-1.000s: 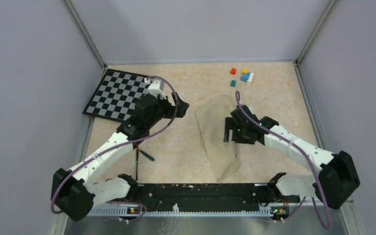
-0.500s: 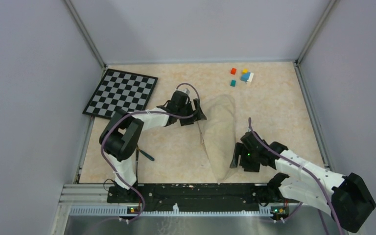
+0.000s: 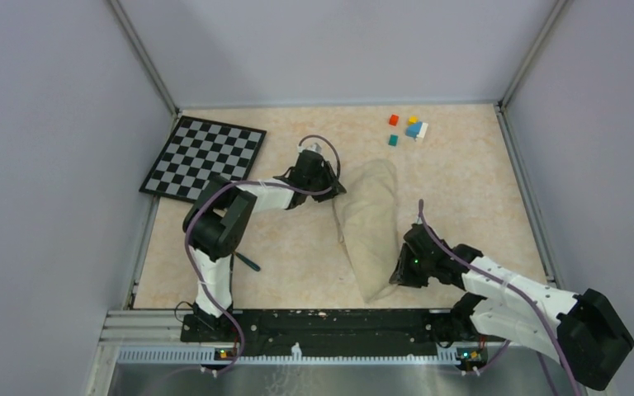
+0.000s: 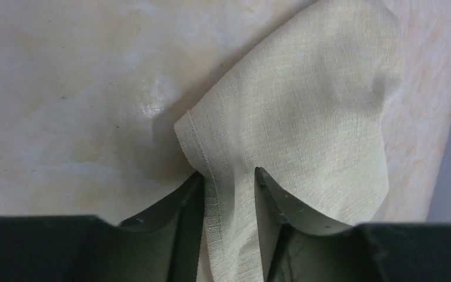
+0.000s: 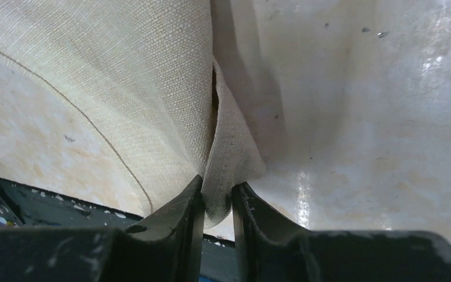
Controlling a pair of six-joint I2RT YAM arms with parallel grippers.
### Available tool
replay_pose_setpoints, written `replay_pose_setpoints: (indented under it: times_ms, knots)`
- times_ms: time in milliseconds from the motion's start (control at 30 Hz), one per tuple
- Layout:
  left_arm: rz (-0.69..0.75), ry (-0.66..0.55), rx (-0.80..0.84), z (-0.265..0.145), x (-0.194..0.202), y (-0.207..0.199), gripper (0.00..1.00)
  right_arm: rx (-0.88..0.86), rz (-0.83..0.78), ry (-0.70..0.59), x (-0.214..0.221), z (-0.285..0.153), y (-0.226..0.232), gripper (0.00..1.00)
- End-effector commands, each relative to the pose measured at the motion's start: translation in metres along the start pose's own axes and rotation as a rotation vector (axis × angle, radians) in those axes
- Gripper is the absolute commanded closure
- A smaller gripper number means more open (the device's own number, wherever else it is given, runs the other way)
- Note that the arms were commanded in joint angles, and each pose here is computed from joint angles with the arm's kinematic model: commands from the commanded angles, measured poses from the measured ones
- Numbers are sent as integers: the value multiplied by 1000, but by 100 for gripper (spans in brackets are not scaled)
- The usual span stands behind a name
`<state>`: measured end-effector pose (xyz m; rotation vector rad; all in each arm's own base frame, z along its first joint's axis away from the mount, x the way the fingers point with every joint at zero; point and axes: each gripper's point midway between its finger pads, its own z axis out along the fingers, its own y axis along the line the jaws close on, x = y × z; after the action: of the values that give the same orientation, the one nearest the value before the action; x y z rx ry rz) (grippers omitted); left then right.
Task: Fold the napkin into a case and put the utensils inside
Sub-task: Rotate the crumpled napkin at the center of the board.
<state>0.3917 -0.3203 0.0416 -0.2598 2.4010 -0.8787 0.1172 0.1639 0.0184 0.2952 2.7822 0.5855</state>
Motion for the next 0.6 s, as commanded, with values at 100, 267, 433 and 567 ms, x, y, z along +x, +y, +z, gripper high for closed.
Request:
replay_pose_setpoints:
  times_ms: [100, 267, 433, 567]
  knots:
    - [-17, -111, -88, -9, -34, 26, 98, 88, -1, -212, -46, -1, -2, 100]
    - [30, -262, -121, -87, -64, 30, 100, 64, 16, -342, -114, -21, 4, 100]
    - [6, -221, -120, -153, -25, 43, 100, 86, -54, -381, -174, -37, -10, 100]
    - [-74, -123, -27, -182, 21, 42, 100, 17, -205, -283, -176, -30, 6, 71]
